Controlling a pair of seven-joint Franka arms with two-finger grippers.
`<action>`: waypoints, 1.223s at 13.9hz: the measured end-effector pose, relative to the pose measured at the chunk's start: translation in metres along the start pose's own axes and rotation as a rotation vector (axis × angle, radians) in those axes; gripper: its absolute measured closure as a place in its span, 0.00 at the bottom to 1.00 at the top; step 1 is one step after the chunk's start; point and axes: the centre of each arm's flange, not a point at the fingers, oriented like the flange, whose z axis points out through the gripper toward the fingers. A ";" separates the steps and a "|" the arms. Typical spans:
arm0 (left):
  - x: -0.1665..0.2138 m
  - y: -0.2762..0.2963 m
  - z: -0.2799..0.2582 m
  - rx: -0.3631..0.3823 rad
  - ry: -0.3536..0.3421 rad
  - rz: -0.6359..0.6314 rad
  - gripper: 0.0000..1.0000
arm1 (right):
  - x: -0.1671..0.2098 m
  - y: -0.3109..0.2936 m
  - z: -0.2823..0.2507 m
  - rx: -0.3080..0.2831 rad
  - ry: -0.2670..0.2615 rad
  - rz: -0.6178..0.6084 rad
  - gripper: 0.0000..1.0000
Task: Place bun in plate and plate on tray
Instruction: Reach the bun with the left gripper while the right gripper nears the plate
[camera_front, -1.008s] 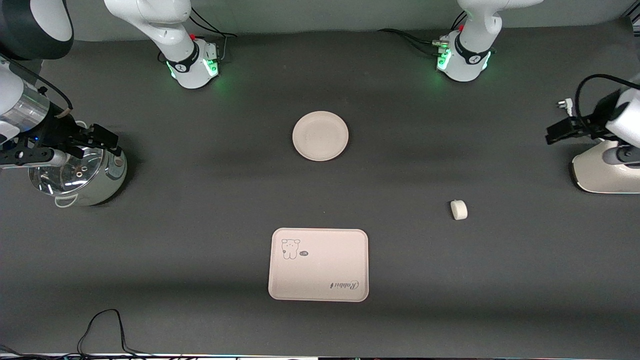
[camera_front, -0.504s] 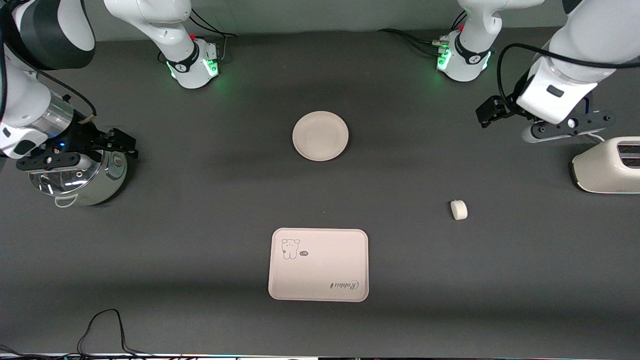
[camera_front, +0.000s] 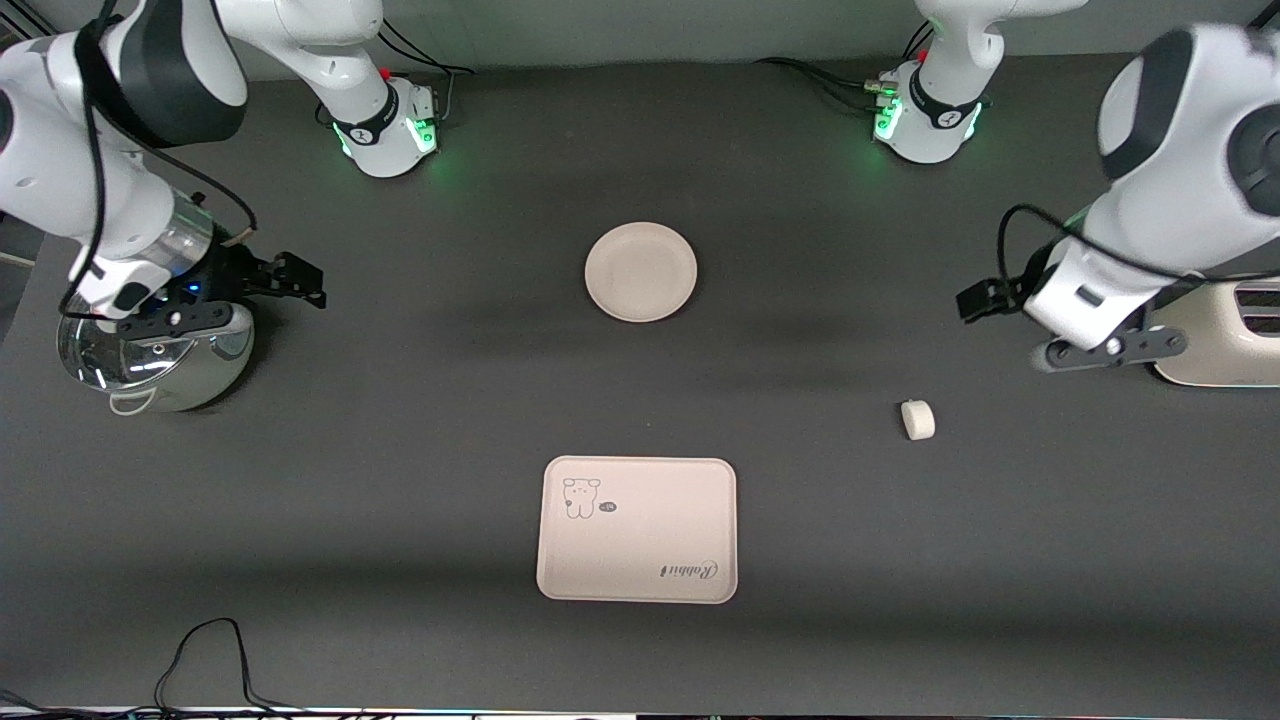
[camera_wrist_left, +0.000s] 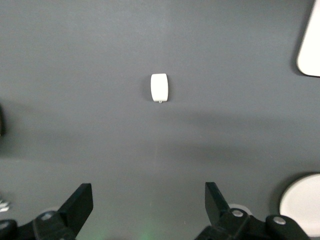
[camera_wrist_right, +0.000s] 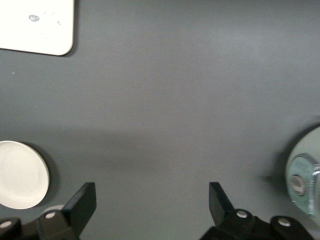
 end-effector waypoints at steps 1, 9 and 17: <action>0.007 0.002 0.031 -0.004 -0.006 0.004 0.00 | -0.006 -0.006 0.005 -0.004 -0.003 0.007 0.00; 0.066 0.013 0.211 -0.032 0.003 0.044 0.00 | -0.020 -0.047 0.021 0.014 0.012 0.032 0.00; 0.069 0.003 0.282 -0.019 0.041 0.085 0.00 | -0.032 -0.111 0.068 -0.004 0.023 0.017 0.00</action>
